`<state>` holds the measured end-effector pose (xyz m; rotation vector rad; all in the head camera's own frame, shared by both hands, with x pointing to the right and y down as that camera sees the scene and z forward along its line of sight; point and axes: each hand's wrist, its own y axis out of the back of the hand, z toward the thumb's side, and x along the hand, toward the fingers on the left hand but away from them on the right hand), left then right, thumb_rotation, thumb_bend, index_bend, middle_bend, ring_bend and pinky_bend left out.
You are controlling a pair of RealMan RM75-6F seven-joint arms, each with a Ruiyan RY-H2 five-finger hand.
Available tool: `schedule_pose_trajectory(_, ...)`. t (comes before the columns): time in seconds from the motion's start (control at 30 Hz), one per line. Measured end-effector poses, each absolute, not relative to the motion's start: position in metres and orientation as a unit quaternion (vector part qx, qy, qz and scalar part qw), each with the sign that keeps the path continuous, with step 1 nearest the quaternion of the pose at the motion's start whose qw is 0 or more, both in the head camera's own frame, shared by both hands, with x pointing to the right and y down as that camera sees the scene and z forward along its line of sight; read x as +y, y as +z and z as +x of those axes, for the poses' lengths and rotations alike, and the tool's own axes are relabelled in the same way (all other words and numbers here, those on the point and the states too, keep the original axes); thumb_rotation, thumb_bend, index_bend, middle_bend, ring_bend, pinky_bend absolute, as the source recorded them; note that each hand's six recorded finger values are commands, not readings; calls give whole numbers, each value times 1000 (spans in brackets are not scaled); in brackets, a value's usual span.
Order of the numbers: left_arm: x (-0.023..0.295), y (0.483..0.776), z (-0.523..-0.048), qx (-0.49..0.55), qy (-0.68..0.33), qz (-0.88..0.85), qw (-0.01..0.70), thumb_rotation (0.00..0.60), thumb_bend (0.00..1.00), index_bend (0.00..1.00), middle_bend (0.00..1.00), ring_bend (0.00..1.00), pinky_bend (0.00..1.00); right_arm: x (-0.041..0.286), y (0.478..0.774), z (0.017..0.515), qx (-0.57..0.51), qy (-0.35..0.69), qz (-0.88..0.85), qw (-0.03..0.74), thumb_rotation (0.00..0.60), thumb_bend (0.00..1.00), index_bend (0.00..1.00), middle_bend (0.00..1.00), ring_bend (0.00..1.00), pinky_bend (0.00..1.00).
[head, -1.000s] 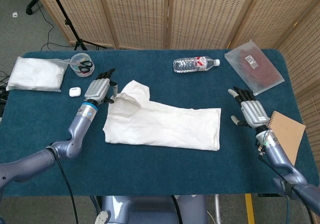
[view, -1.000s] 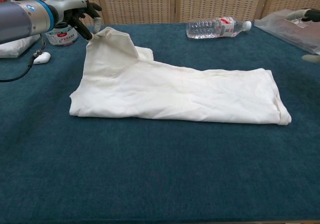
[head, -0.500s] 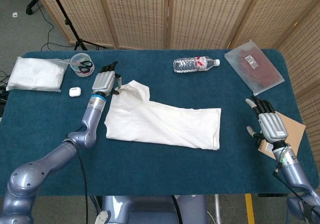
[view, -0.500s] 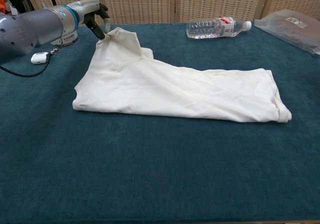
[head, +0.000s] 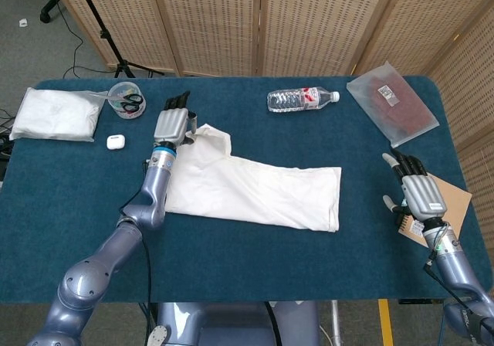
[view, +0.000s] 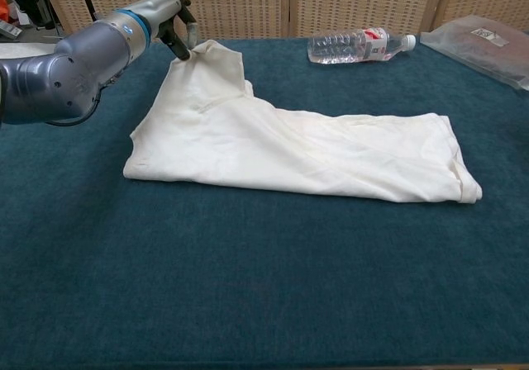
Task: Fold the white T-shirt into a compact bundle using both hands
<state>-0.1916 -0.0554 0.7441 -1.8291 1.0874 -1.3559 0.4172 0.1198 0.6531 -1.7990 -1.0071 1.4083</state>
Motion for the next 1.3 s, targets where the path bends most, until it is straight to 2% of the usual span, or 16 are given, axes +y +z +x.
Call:
schedule_pose_trajectory(0.1, -60, 737, -194, 417, -500, -689, 317, 600, 299, 0, 0, 0, 0, 121, 654, 416, -380, 534, -685, 317, 600, 387, 0, 0, 0, 0)
schedule_pose_trajectory(0.17, -64, 735, -199, 418, -501, -687, 320, 600, 154, 0, 0, 0, 0, 122, 654, 414, -378, 533, -687, 316, 600, 387, 0, 0, 0, 0)
schedule_pose_trajectory(0.27, -65, 737, -204, 413, -508, -687, 316, 600, 5, 0, 0, 0, 0, 122, 654, 412, -377, 532, -688, 318, 600, 387, 0, 0, 0, 0)
schedule_pose_trajectory(0.5, -66, 734, -209, 419, -506, -688, 309, 600, 0, 0, 0, 0, 0, 125, 652, 410, -373, 534, -688, 322, 600, 387, 0, 0, 0, 0)
schedule_pose_trajectory(0.7, -70, 721, -224, 424, -494, -682, 332, 600, 0, 0, 0, 0, 0, 128, 649, 405, -353, 532, -695, 330, 600, 379, 0, 0, 0, 0)
schedule_pose_trajectory(0.9, -65, 701, -251, 412, -487, -683, 355, 600, 0, 0, 0, 0, 0, 139, 650, 393, -288, 523, -722, 351, 600, 363, 0, 0, 0, 0)
schedule_pose_trajectory(1.1, -42, 668, -284, 387, -484, -697, 360, 600, 0, 0, 0, 0, 0, 152, 656, 379, -203, 502, -741, 397, 600, 363, 23, 0, 0, 0)
schedule_pose_trajectory(1.3, -1, 622, -347, 371, -512, -690, 353, 600, 0, 0, 0, 0, 0, 158, 666, 367, -142, 477, -747, 441, 600, 363, 65, 0, 0, 0)
